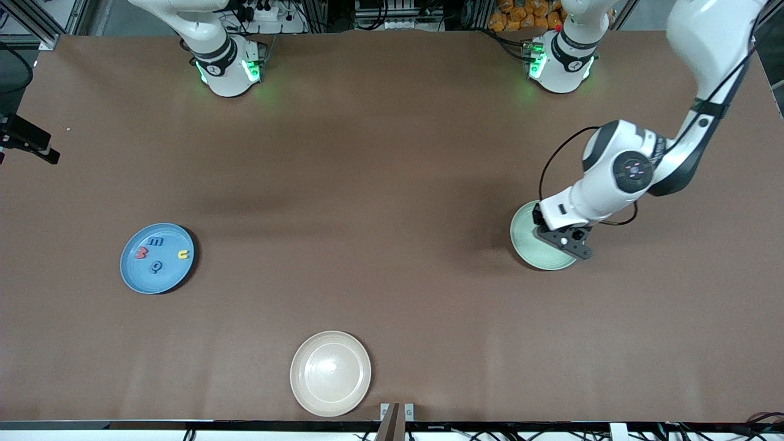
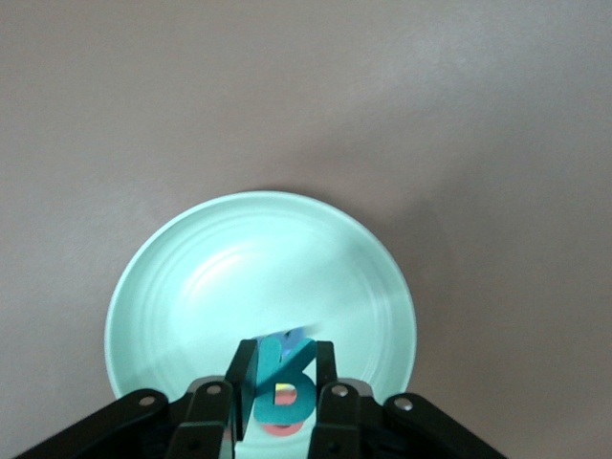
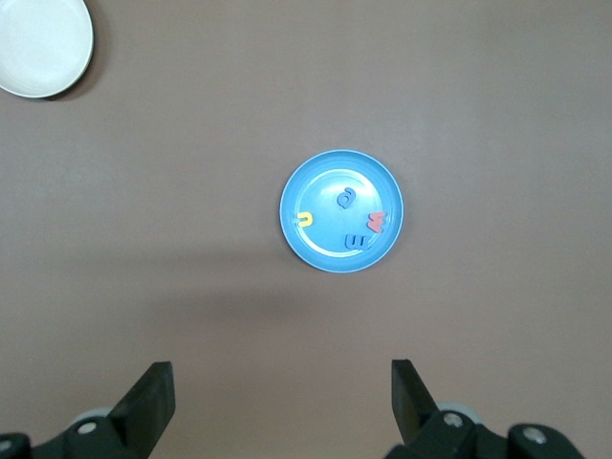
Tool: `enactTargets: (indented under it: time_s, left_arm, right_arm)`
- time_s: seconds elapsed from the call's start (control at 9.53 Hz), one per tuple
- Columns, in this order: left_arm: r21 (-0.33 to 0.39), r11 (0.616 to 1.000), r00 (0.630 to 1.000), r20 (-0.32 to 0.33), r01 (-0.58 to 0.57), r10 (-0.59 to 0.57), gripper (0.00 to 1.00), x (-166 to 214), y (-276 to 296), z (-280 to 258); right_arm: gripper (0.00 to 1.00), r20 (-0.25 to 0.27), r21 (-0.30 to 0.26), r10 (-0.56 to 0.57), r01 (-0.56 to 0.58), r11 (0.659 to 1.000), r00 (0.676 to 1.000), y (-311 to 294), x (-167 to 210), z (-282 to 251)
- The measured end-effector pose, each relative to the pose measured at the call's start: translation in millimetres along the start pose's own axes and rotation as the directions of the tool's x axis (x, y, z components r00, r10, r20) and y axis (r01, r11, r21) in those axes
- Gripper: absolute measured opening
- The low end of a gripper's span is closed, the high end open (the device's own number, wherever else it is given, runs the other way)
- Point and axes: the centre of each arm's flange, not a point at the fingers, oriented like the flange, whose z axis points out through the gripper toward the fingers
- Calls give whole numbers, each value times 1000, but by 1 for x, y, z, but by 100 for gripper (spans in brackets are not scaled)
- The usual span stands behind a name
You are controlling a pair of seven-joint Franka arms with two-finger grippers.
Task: Sort upper and lower case letters into plates
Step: 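Carry the teal k with the left gripper to the green plate, then lower the teal k into the green plate and open the left gripper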
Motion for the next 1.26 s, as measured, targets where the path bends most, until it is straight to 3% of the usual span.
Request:
enactTargets:
  time_s: [0.42,1.26]
  left_arm:
    - [-30,999,989,-146,-26,21,29,-33,4,28]
    - [-54,999,973,-231,7,-19,29,-60,0,46]
  right_arm:
    - [100,7,1,1,-1,1000,1000,0,-2,1]
    - [100,21,3,1,-2,1000,1000,0,-3,8]
